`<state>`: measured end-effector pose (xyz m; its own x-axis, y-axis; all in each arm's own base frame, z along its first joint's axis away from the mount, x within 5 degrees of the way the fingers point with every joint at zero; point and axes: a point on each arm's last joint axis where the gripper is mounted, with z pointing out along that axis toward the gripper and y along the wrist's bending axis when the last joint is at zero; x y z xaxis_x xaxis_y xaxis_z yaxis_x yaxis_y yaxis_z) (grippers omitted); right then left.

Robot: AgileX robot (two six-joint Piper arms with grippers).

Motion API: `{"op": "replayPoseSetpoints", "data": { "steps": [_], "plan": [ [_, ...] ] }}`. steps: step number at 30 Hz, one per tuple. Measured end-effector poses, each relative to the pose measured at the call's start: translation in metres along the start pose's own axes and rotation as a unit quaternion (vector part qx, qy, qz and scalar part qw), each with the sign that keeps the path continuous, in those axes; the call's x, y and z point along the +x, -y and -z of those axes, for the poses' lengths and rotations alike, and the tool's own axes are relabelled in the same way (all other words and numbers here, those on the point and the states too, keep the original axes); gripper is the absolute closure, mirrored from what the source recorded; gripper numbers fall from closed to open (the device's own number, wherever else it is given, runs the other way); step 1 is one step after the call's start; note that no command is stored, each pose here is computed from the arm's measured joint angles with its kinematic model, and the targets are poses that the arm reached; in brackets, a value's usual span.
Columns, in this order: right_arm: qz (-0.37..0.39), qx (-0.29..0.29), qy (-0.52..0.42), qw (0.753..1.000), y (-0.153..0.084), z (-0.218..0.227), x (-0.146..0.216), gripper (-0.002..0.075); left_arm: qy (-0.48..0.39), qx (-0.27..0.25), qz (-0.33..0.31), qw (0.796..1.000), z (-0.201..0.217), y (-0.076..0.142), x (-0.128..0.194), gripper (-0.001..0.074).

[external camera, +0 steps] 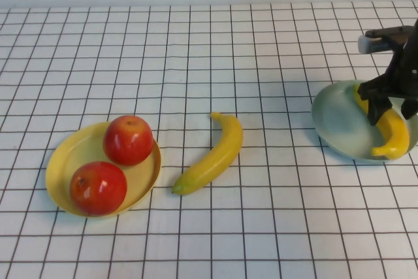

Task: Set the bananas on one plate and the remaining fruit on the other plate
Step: Put another type of fruit in the right plate

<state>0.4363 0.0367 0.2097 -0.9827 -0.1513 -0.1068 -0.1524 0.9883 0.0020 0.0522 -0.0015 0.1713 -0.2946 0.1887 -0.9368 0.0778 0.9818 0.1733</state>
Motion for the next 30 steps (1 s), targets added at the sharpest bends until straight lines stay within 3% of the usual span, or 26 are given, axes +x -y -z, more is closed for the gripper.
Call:
{"op": "replayPoseSetpoints", "data": {
  "steps": [3,7,15,24,30],
  "plan": [
    [0.004,-0.001,0.011,1.0,-0.005,0.009,-0.005,0.0209,-0.001,0.0,0.0,1.0,0.0,0.0,0.0,0.0738],
    [0.011,-0.003,0.058,0.998,-0.02,0.036,-0.017,0.0208,-0.001,0.0,0.0,1.0,0.0,0.0,0.0,0.0738],
    [0.036,-0.089,0.135,0.986,-0.105,0.09,-0.022,0.0228,-0.001,0.0,0.0,1.0,0.0,0.0,0.0,0.0738],
    [0.041,-0.131,0.071,0.988,-0.183,0.052,-0.012,0.023,-0.001,0.0,0.0,1.0,0.0,0.0,0.0,0.0738],
    [0.052,-0.136,0.043,0.988,-0.212,0.032,-0.005,0.023,-0.001,0.0,0.0,1.0,0.0,0.0,0.0,0.0738]
  ]
}}
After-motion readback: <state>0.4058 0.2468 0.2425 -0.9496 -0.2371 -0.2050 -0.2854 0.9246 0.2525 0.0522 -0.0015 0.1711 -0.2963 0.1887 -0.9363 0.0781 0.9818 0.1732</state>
